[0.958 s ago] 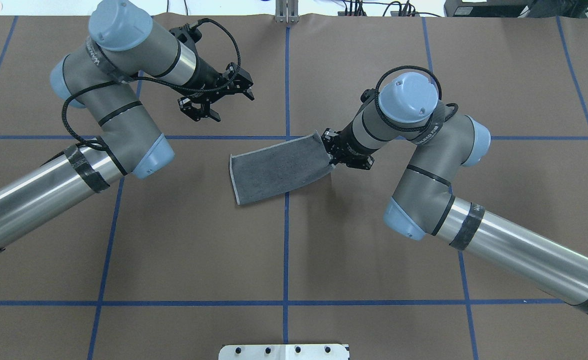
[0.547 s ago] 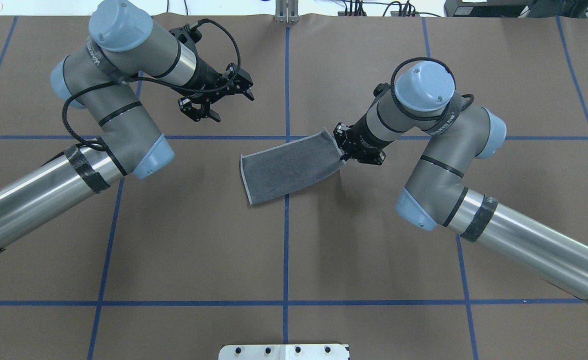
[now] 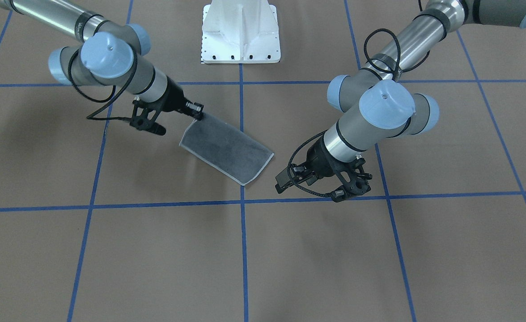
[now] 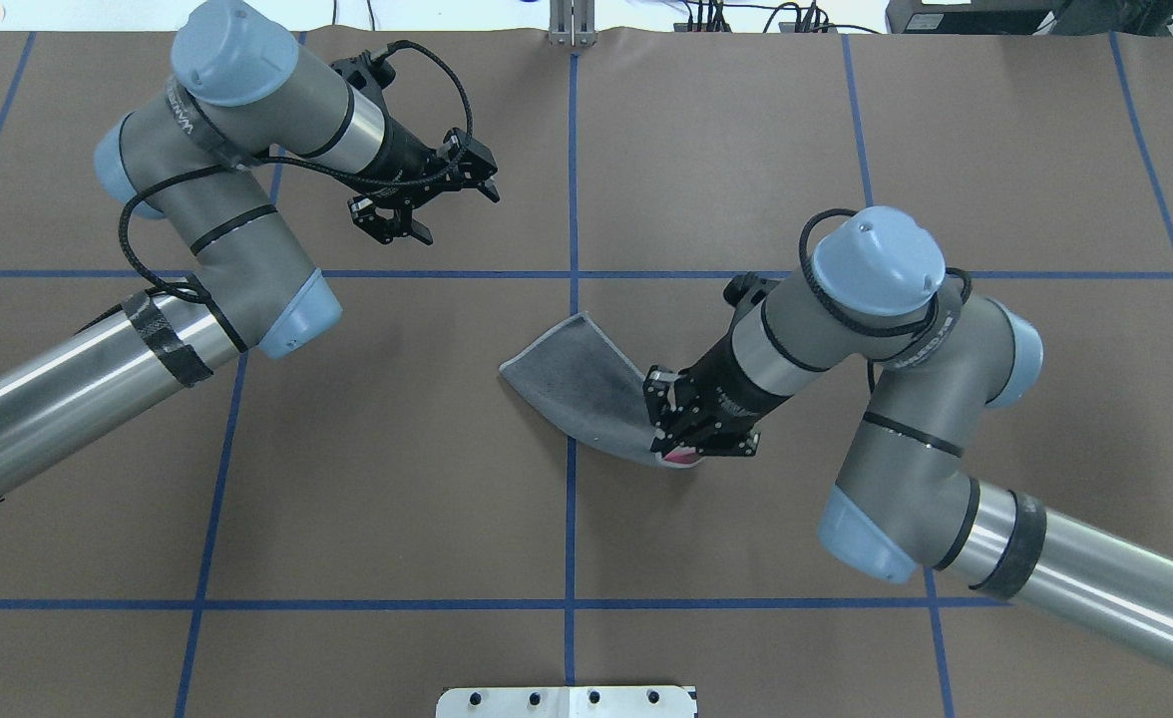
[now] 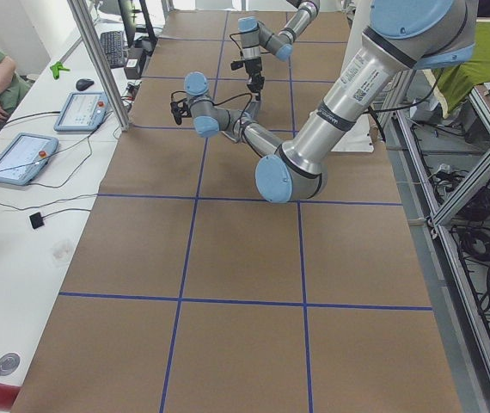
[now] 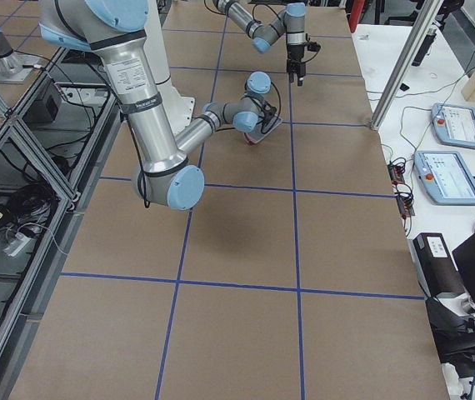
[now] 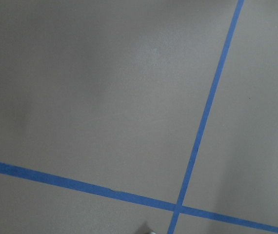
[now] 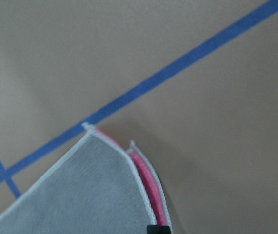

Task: Fold towel twice with both arms
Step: 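Grasp the strip's end with the right gripper and fold it toward the robot, then open the right gripper and raise it away from the towel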

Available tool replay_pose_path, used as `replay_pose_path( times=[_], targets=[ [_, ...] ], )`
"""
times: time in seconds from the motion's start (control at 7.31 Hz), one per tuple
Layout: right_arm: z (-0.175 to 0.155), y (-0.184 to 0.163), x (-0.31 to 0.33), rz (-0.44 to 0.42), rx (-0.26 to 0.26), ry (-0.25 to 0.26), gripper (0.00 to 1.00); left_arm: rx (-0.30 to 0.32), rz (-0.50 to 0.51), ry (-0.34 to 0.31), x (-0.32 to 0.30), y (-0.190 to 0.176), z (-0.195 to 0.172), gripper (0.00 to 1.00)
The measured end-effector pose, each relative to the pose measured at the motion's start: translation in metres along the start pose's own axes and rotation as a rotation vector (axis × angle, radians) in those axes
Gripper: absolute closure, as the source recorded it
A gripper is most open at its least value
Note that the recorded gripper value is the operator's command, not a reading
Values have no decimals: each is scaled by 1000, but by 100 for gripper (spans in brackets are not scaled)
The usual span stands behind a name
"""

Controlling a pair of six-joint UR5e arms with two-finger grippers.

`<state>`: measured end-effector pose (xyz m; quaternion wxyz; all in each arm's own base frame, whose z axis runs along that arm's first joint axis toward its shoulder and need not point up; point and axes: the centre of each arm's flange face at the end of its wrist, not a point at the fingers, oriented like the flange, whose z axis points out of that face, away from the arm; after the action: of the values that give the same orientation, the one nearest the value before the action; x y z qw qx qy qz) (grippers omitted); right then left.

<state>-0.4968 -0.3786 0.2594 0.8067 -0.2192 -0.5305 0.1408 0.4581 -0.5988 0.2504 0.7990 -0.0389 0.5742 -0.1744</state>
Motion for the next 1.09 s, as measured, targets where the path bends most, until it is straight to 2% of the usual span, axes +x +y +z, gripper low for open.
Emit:
replay_pose_path(
  times=[0.14,0.27,0.55,0.68,0.82,1.09],
  targets=[
    [16,34,-13,-8,-36,-6,92,3,-2,-1,-3,-2,-1,0],
    [28,53,-25,-12,-40,-14,1,4,-4,-2,-4,-3,-1,0],
    [39,63,-47,-7,-16,-36,0,5,-7,-6,-9,-4,-2,0],
    [34,58,-54,-5,7,-54,0,5,-6,-5,-10,-4,-3,0],
    [16,39,-60,1,43,-76,0,5,-2,2,-10,-2,-6,0],
    [-46,-25,-61,15,108,-110,0,-9,3,25,-33,25,-29,0]
  ],
)
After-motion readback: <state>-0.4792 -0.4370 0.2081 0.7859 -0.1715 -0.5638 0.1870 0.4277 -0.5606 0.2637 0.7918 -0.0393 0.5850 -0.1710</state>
